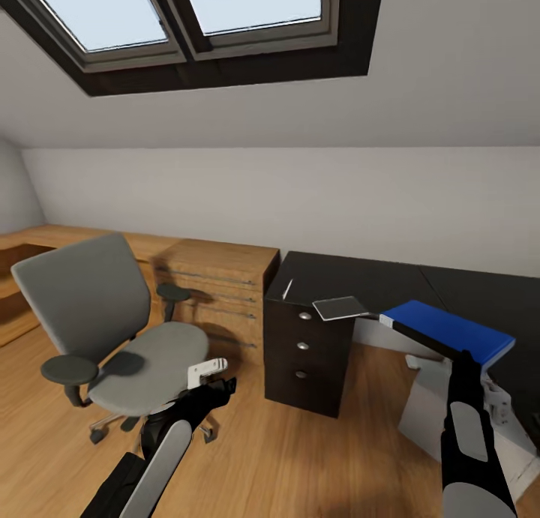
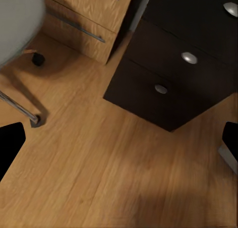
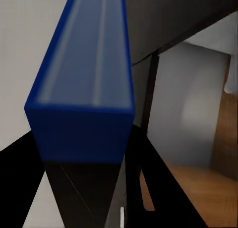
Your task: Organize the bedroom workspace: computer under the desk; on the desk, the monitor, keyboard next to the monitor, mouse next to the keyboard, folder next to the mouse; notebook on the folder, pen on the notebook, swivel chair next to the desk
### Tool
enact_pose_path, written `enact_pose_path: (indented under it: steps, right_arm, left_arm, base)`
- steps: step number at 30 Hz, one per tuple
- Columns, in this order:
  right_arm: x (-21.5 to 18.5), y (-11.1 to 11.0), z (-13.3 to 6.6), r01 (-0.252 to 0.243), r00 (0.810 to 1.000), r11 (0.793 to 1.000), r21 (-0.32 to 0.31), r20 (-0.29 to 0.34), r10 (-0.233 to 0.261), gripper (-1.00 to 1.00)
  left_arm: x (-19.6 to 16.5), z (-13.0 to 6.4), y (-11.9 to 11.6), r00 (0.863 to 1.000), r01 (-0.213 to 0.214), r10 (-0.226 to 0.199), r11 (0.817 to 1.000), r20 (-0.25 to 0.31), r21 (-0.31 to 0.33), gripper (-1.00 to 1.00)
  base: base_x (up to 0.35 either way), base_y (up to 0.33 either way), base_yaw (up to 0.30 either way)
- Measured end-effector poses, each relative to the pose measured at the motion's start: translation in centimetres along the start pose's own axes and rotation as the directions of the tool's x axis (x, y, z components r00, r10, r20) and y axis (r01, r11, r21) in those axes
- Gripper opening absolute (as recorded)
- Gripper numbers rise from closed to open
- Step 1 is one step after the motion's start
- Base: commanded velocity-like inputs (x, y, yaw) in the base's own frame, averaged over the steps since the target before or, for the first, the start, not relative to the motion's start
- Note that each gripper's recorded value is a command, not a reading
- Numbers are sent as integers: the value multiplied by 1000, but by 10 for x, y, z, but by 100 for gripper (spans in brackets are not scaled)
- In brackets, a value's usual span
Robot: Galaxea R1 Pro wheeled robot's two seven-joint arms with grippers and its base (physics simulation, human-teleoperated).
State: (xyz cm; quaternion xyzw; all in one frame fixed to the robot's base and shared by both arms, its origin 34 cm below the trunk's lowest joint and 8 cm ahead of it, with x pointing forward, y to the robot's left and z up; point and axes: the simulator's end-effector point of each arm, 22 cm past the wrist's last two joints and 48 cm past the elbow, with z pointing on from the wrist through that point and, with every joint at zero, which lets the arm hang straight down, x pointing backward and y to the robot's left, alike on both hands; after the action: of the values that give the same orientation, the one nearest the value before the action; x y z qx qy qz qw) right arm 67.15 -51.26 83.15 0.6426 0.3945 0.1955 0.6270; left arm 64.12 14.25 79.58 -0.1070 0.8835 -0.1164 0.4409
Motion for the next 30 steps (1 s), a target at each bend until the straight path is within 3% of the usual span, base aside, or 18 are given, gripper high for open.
enact_pose_path:
  steps: [12, 17, 30]
  right_arm:
    - [3, 1, -1, -18, 1000, 1000, -3, -4, 18, -100]
    - [2, 2, -1, -49, 999, 999, -2, -6, 49, -100]
    - [3, 1, -1, -60, 998, 998, -2, -8, 60, -100]
  left_arm:
    - [0, 0, 0, 1000, 1, -1, 1000, 1, 0, 100]
    - [0, -1, 0, 1000, 0, 0, 1000, 1, 0, 100]
    - [4, -1, -7, 1000, -15, 15, 1000, -5, 11, 100]
  base:
    - [18, 0, -80]
    - [257, 0, -2]
    - [271, 0, 0]
